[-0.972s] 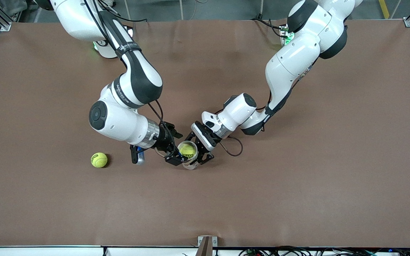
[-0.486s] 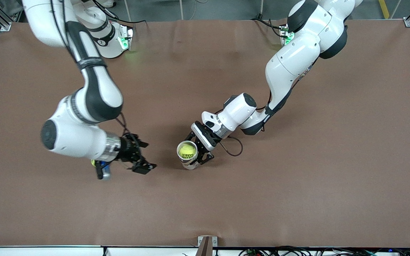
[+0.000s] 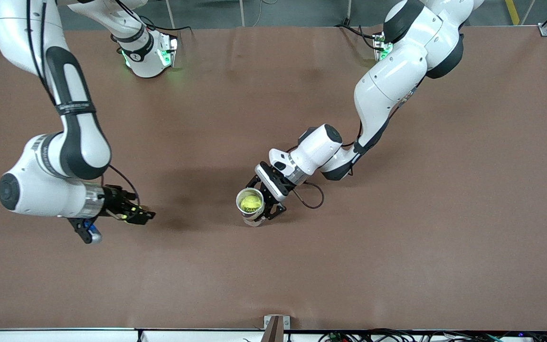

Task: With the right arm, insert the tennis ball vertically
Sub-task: 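Move the right gripper to the second tennis ball on the table, then grasp the second tennis ball with the right gripper and lift it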

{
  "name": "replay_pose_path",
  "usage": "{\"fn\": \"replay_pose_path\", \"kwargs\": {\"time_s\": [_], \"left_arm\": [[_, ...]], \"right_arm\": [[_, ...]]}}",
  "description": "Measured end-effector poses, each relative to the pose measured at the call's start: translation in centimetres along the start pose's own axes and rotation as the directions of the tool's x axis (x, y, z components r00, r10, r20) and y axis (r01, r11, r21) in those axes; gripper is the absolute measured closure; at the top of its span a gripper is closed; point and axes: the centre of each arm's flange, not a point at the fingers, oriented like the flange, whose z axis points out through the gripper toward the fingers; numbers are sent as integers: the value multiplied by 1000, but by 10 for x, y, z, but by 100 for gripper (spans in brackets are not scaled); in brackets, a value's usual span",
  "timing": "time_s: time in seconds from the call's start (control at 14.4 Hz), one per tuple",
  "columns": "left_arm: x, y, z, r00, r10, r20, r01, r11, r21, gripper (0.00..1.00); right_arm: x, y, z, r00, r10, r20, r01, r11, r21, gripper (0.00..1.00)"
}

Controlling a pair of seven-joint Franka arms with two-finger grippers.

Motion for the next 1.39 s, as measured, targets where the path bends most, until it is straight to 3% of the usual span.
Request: {"fn": "replay_pose_path", "kwargs": {"time_s": [0.21,0.42,0.69,1.04,1.39], "left_arm": [[0,0,0,1000,0,0,0,1000,0,25],[1,0,0,1000,1,-1,-1,1000,0,24],[2,0,-1,1000,1,-3,-1,1000,0,24],[2,0,-1,1000,1,-3,-1,1000,0,23],[2,0,-1,1000,1,-3,-1,1000,0,24]], "right_arm": [[28,50,-1,991,-114,-70,110,992,-57,0],[33,62,19,961,-197,-193,177,977,-116,0],[19,56,55,911,-261,-320,233,964,-125,0],[12,51,64,893,-283,-350,254,959,-127,0],[1,57,90,903,-297,-312,261,953,-150,0]]}}
